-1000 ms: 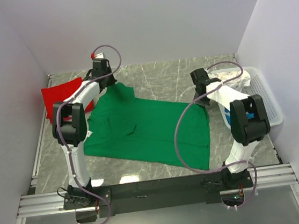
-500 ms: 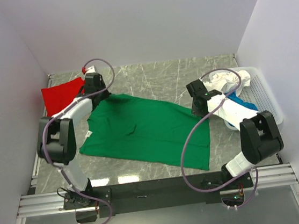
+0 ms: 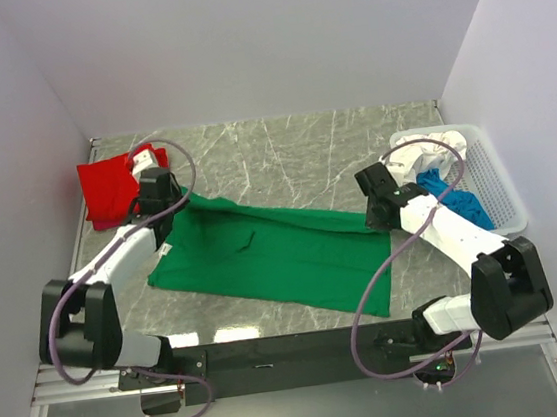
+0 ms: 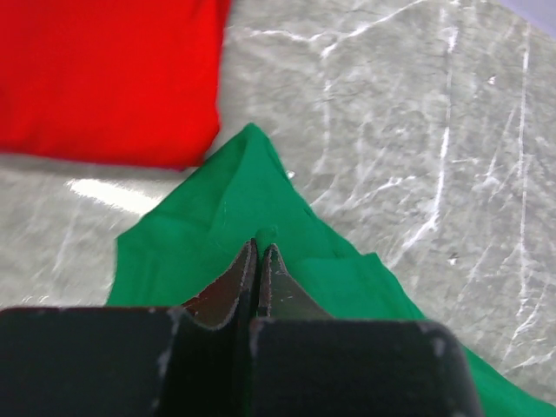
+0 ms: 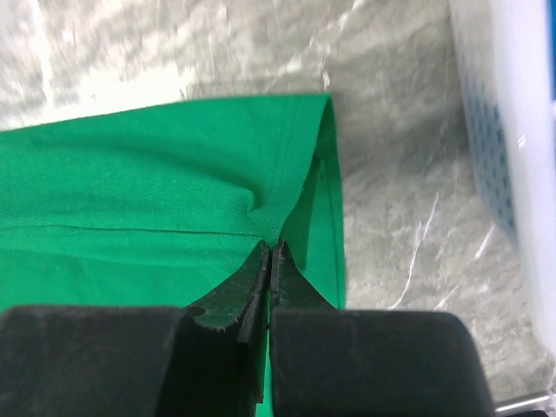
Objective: Fold and stack the t-shirts
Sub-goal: Fold the tshirt
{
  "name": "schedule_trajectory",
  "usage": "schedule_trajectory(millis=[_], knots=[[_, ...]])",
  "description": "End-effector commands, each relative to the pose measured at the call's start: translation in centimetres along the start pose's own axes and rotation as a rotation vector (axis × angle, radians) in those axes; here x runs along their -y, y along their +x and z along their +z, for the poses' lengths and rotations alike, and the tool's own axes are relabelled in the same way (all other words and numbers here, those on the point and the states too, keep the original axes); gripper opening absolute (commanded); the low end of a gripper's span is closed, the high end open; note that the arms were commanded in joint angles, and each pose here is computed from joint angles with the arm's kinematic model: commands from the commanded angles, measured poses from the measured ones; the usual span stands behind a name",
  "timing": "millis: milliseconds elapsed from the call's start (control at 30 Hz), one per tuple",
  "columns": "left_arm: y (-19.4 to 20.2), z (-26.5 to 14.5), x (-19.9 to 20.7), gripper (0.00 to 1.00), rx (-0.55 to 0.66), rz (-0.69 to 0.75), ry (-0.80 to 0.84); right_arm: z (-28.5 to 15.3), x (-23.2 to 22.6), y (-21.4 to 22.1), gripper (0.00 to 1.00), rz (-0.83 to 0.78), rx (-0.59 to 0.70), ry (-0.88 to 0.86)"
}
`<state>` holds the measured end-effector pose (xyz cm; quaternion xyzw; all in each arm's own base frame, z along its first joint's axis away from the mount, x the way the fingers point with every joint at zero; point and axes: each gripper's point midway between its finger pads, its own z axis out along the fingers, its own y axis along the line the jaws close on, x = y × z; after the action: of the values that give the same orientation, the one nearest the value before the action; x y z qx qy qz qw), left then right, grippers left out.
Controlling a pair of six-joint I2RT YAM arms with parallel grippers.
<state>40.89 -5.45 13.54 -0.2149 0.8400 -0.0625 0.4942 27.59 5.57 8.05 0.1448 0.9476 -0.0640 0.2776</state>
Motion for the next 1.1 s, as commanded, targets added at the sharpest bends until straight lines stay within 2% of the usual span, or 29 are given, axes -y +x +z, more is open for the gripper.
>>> schedule_trajectory(millis=[0,200,600,1067], knots=[[-1.5,-1.3,-1.1,0.00,0.092,-0.053,-0.033,-0.9,0.6,1.2,0.00,-0.028,-0.002,0.012],[-0.7,-2.5,-3.6,0.00,0.113,-0.066,-0.111,-1.6,0.0,2.9,0.00,-0.058,-0.015,-0.017],[-0.3,-4.4,-5.9,0.00,0.152,-0.089,-0.161,-2.7,0.1,4.4,0.00,-0.065,-0.024,-0.019],[1.9,-5.0,-8.1,0.01,0.109,-0.048,-0.217,-3.5,1.6,5.5,0.00,-0.078,-0.037,0.115]])
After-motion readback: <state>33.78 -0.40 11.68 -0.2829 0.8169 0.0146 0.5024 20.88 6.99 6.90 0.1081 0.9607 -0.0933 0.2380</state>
